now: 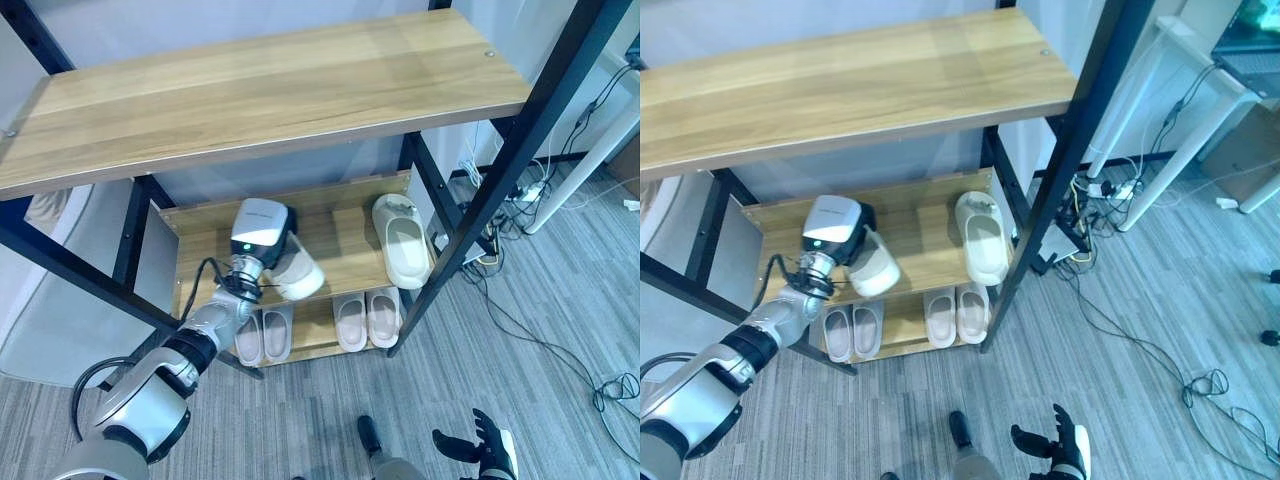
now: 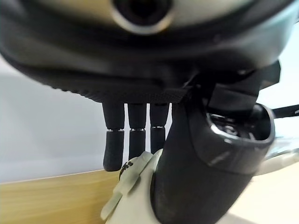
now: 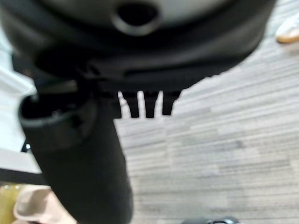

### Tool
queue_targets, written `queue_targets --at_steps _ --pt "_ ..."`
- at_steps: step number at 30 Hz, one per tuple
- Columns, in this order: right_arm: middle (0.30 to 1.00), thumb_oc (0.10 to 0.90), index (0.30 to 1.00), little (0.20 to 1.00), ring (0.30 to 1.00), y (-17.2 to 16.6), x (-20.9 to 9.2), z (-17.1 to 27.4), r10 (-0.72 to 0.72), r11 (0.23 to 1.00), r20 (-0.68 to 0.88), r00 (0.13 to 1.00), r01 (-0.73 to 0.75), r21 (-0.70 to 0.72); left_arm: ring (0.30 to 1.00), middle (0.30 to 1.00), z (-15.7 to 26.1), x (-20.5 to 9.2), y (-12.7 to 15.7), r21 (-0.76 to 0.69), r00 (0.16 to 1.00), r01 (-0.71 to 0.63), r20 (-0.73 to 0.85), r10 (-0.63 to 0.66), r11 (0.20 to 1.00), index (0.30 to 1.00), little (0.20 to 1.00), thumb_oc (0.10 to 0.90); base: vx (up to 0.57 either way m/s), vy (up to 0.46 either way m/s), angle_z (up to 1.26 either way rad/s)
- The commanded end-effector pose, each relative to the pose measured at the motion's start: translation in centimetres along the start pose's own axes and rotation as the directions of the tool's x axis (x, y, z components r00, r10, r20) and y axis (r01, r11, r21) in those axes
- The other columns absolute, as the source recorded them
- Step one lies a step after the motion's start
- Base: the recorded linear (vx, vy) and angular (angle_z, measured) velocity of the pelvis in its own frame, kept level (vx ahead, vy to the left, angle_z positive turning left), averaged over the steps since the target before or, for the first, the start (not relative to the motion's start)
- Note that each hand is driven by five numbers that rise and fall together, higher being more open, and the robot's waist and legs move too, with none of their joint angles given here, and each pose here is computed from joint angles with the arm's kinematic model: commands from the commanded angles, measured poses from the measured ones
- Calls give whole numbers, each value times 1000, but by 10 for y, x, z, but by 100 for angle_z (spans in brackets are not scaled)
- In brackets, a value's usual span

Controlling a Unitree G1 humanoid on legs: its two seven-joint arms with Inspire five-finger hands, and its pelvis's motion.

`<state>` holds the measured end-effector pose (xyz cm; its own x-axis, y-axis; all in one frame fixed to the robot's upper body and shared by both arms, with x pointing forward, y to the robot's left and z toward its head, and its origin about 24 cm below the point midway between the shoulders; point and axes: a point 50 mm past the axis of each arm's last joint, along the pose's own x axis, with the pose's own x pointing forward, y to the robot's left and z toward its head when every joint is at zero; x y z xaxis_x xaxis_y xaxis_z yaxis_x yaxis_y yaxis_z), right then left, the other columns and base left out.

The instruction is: Arrange the slippers neatly on the shoe rack.

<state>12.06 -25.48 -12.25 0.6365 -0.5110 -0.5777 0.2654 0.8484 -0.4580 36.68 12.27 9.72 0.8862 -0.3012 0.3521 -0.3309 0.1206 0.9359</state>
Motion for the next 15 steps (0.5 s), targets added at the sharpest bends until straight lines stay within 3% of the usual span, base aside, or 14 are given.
queue_targets --at_steps 1,14,15 --pt "900 800 900 900 900 -26 11 26 -131 991 129 983 126 52 300 300 4 59 81 77 939 -340 74 335 937 300 300 400 15 -10 -11" --pt "900 800 900 900 900 -33 13 35 -163 984 164 973 147 104 300 300 2 69 79 175 958 -285 75 276 942 300 300 400 7 -18 -11" --pt "900 800 900 900 900 -34 16 48 -184 983 226 957 171 73 300 300 5 70 80 177 955 -294 83 283 939 300 300 400 -2 -60 -1"
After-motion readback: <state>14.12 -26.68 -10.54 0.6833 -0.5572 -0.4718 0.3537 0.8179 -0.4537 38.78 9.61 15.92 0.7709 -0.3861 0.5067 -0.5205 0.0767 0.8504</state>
